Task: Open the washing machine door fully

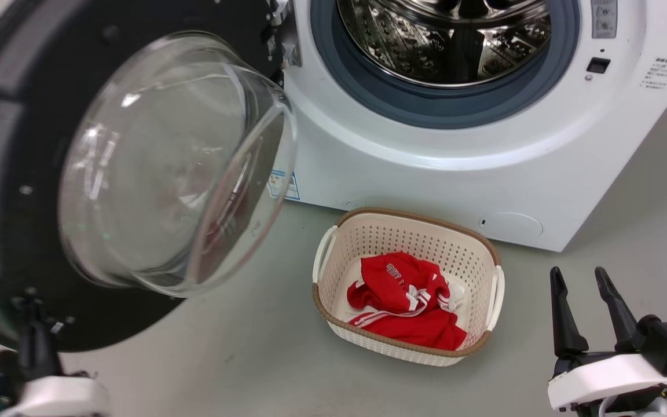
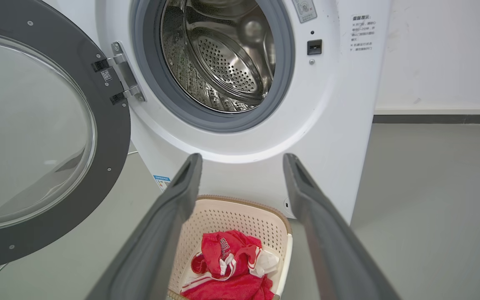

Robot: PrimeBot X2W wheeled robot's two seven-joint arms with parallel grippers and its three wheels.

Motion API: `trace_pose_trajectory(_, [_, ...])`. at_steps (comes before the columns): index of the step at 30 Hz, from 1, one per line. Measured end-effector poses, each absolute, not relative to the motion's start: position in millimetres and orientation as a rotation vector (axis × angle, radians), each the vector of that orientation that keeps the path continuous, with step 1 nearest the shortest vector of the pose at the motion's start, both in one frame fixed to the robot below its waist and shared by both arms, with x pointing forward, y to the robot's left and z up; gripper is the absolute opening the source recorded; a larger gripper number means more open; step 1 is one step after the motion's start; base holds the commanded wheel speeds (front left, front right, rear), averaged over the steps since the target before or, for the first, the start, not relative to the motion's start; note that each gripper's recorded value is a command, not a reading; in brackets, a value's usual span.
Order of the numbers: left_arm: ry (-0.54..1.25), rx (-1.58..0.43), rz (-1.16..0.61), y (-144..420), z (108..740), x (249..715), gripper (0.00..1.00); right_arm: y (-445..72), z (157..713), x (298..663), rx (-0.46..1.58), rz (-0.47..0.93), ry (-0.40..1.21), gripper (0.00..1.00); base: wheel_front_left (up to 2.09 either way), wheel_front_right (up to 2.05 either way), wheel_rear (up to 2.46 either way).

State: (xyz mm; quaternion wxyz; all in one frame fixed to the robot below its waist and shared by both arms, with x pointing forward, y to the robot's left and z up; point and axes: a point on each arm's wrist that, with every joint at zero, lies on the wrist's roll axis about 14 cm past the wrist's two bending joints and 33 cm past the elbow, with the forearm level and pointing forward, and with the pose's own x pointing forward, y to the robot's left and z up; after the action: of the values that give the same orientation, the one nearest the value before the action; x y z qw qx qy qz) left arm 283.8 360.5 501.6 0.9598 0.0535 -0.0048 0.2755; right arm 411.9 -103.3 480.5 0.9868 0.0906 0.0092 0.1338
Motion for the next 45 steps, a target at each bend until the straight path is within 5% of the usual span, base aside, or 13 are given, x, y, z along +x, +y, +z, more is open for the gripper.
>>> trace_pose_trajectory(17, [-0.006, 0.175, 0.658, 434, 516, 307, 0.00, -122, 475, 420, 0.170, 0.212, 0.022, 1.00, 0.00, 0.00, 0.00])
trace_pose_trajectory(35, [-0.030, 0.047, 0.489, 326, 494, 268, 0.00, -132, 503, 386, 0.151, 0.199, -0.058, 1.00, 0.00, 0.00, 0.00])
trace_pose_trajectory(36, [-0.040, 0.040, 0.465, 316, 496, 270, 0.09, -132, 505, 384, 0.148, 0.197, -0.062, 1.00, 0.00, 0.00, 0.00])
trace_pose_trajectory(39, [-0.078, 0.023, 0.395, 289, 506, 280, 0.98, -136, 511, 381, 0.136, 0.190, -0.083, 1.00, 0.00, 0.00, 0.00])
trace_pose_trajectory(45, [-0.135, 0.022, 0.218, 232, 523, 303, 1.00, -141, 523, 375, 0.113, 0.180, -0.119, 1.00, 0.00, 0.00, 0.00])
